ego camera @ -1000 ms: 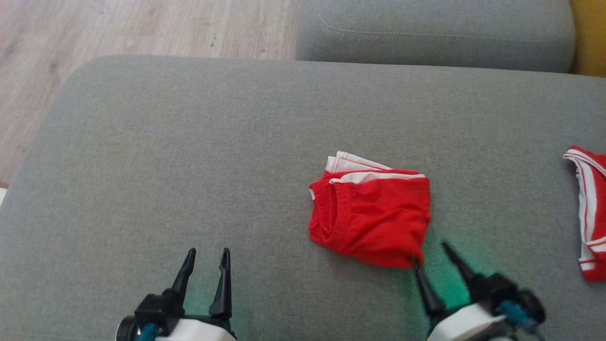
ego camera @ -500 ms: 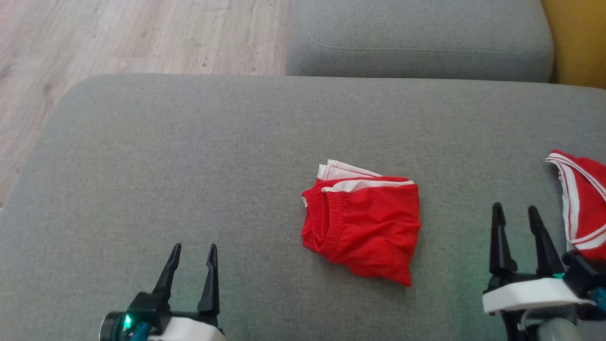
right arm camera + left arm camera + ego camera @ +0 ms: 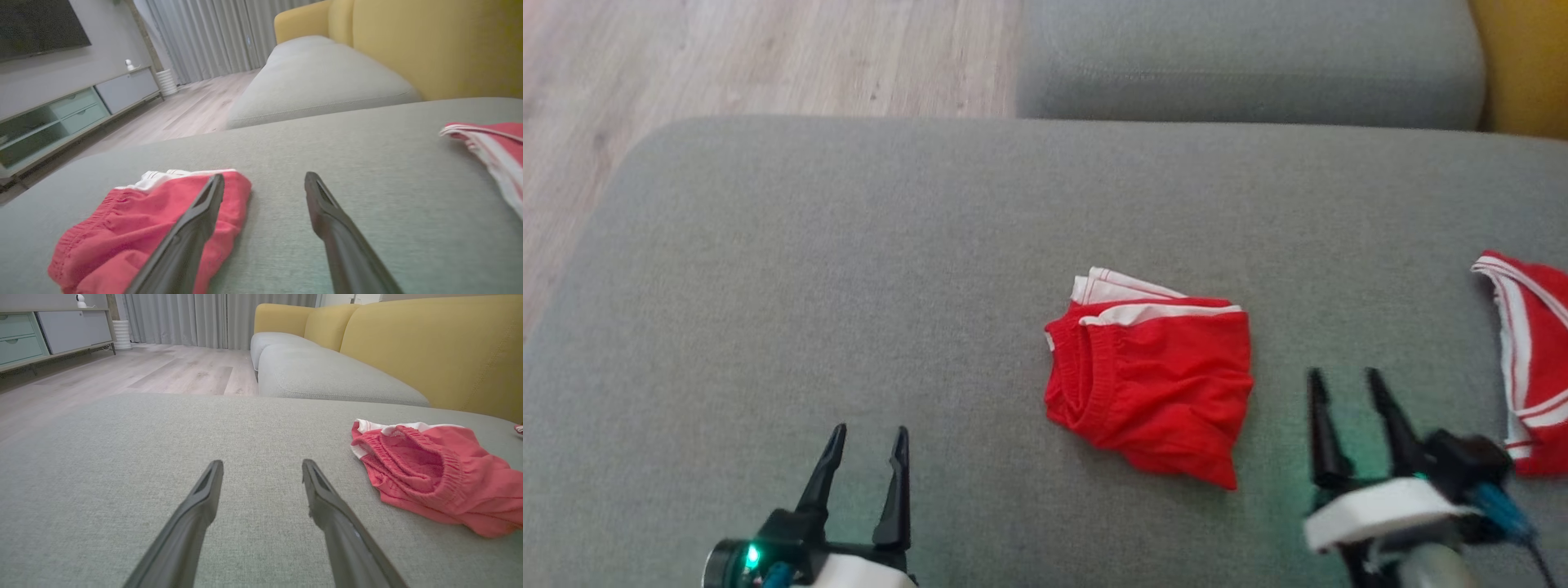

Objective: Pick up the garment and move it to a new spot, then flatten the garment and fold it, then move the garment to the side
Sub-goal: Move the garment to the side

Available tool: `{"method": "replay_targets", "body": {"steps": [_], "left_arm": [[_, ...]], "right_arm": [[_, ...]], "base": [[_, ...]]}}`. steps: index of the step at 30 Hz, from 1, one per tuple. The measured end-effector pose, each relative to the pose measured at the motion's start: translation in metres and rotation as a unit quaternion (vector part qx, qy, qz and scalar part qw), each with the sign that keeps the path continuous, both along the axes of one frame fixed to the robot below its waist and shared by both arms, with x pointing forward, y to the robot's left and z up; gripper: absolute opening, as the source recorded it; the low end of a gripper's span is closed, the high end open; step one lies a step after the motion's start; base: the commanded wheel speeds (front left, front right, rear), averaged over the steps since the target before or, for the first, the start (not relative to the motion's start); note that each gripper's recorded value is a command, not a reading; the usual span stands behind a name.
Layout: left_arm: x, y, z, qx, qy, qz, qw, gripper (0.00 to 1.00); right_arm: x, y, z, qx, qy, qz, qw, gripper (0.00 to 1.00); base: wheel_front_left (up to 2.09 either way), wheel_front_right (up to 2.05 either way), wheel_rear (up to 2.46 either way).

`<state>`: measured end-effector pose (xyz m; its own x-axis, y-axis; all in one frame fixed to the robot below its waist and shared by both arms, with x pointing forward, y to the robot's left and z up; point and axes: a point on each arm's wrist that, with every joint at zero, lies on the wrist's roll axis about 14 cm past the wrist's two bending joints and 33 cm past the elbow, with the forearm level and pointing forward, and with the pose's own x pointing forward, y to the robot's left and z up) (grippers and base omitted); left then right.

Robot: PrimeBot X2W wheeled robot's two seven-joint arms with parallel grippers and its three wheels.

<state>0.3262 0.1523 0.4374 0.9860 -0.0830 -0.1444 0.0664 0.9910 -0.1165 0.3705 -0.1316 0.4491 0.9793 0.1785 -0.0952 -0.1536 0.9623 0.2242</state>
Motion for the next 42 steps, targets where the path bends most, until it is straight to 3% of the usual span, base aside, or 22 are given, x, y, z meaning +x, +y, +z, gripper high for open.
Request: {"method": "replay_targets", "body": {"steps": [6,14,15,16,24,30,36,42], "left_arm": [[-0.001,-0.005,-0.011,-0.006,0.020,-0.004,1.000,1.00],[-0.003,0.002,-0.020,-0.014,0.039,0.011,0.999,1.00],[-0.004,0.003,-0.023,-0.014,0.043,0.014,0.999,1.00],[-0.004,0.004,-0.024,-0.013,0.045,0.015,0.999,1.00],[0.008,-0.019,-0.023,-0.018,0.041,-0.027,0.999,1.00],[0.036,-0.074,-0.010,-0.025,0.017,-0.119,0.992,1.00],[0.056,-0.150,0.005,-0.038,-0.010,-0.237,0.971,1.00],[0.051,-0.208,0.002,-0.051,-0.004,-0.323,0.945,1.00]], "right_arm": [[0.022,0.055,-0.029,-0.026,0.044,0.088,0.995,1.00],[0.025,0.069,-0.090,-0.090,0.152,0.136,0.975,1.00],[0.030,0.073,-0.090,-0.097,0.151,0.144,0.973,0.20],[0.033,0.075,-0.091,-0.097,0.153,0.145,0.973,0.00],[0.031,0.054,-0.081,-0.090,0.133,0.112,0.981,0.00],[0.015,0.005,-0.075,-0.083,0.132,0.044,0.987,0.00],[-0.013,-0.037,-0.072,-0.078,0.137,-0.018,0.987,0.00],[-0.037,-0.073,-0.070,-0.074,0.141,-0.076,0.984,0.00]], "base": [[0.00,0.00,0.00],[0.00,0.00,0.00],[0.00,0.00,0.00],[0.00,0.00,0.00],[0.00,0.00,0.00],[0.00,0.00,0.00],[0.00,0.00,0.00],[0.00,0.00,0.00]]}}
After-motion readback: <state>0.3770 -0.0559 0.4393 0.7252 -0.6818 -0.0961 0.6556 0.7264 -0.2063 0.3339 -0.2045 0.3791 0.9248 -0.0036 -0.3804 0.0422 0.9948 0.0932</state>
